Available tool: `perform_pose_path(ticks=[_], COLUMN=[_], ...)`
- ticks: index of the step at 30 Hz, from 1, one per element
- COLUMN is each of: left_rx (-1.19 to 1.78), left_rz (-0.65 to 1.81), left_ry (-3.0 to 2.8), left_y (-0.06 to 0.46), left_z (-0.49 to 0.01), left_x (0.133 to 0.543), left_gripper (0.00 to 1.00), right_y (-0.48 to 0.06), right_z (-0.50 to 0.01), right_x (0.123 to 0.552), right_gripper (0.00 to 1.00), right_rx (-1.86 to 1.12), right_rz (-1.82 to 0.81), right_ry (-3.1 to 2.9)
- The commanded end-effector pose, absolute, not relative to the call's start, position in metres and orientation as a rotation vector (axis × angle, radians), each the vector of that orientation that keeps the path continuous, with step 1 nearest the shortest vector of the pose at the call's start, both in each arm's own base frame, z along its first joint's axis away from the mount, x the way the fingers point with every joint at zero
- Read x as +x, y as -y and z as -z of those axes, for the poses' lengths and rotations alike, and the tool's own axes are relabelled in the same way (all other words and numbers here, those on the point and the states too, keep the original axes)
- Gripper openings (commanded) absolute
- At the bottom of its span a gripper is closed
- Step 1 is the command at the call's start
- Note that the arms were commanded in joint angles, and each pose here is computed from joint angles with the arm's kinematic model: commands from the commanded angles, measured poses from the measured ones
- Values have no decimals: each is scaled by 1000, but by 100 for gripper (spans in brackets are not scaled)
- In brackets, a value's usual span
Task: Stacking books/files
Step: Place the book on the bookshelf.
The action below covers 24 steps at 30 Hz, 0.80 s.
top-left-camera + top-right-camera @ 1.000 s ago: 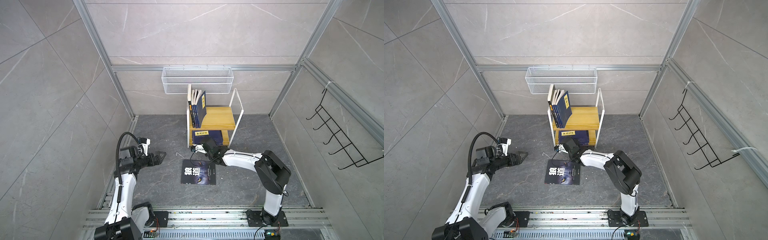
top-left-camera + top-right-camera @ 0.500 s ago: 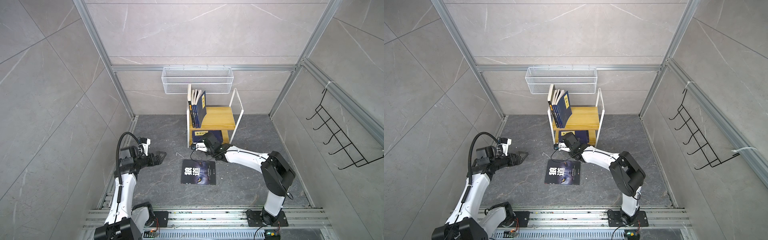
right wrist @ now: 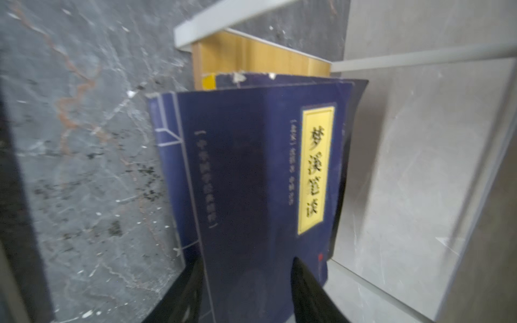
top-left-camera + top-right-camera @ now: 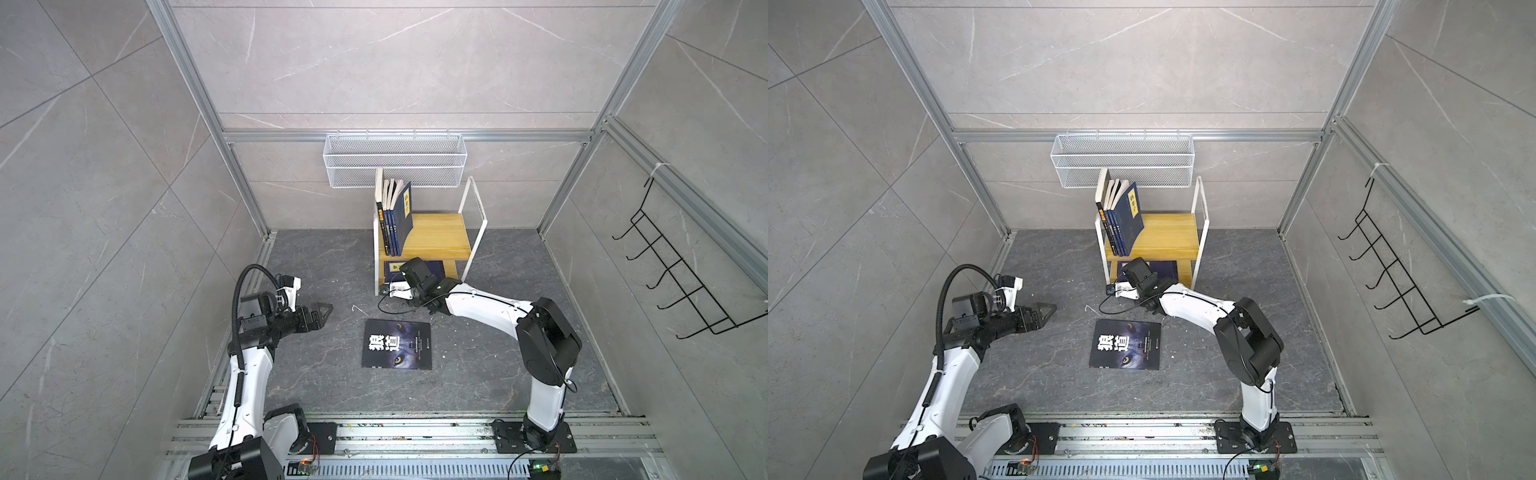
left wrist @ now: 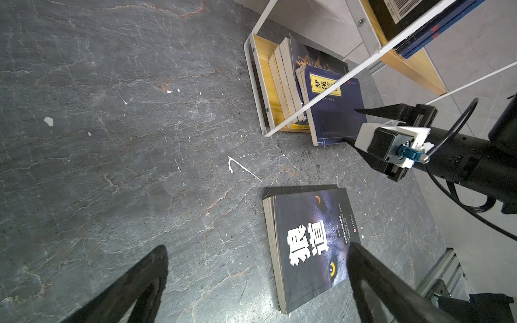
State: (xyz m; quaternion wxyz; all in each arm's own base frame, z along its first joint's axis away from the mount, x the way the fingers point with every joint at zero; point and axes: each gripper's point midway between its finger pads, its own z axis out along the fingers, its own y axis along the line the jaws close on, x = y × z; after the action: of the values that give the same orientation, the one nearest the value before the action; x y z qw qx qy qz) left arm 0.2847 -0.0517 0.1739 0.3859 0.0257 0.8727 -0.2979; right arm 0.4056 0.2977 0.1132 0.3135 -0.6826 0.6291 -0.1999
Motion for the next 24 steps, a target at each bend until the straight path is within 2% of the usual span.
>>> perform_pose_path(ticks=[1,6,12,24], left_rx=[112,108,90,88], left_rz=[765,765,764,767], left_ry=[-2178,-2182,-2183,-2187], left_y=[55,54,51,51], left_z=[-185,-186,-185,-182], left_x=[287,288,289,288], left_gripper=[100,100,100,100], right_y=[-295,-290,-292,-293], right_z=[-114,-100,-108,-115], right_x=[391,406,424,448], right_gripper=[56,57,52,51], right_rx=[-1838,-1840,-1763,-1691], right_rz=[420,494,520,577], right_ry=[-1701,-1730,-1759,-1736])
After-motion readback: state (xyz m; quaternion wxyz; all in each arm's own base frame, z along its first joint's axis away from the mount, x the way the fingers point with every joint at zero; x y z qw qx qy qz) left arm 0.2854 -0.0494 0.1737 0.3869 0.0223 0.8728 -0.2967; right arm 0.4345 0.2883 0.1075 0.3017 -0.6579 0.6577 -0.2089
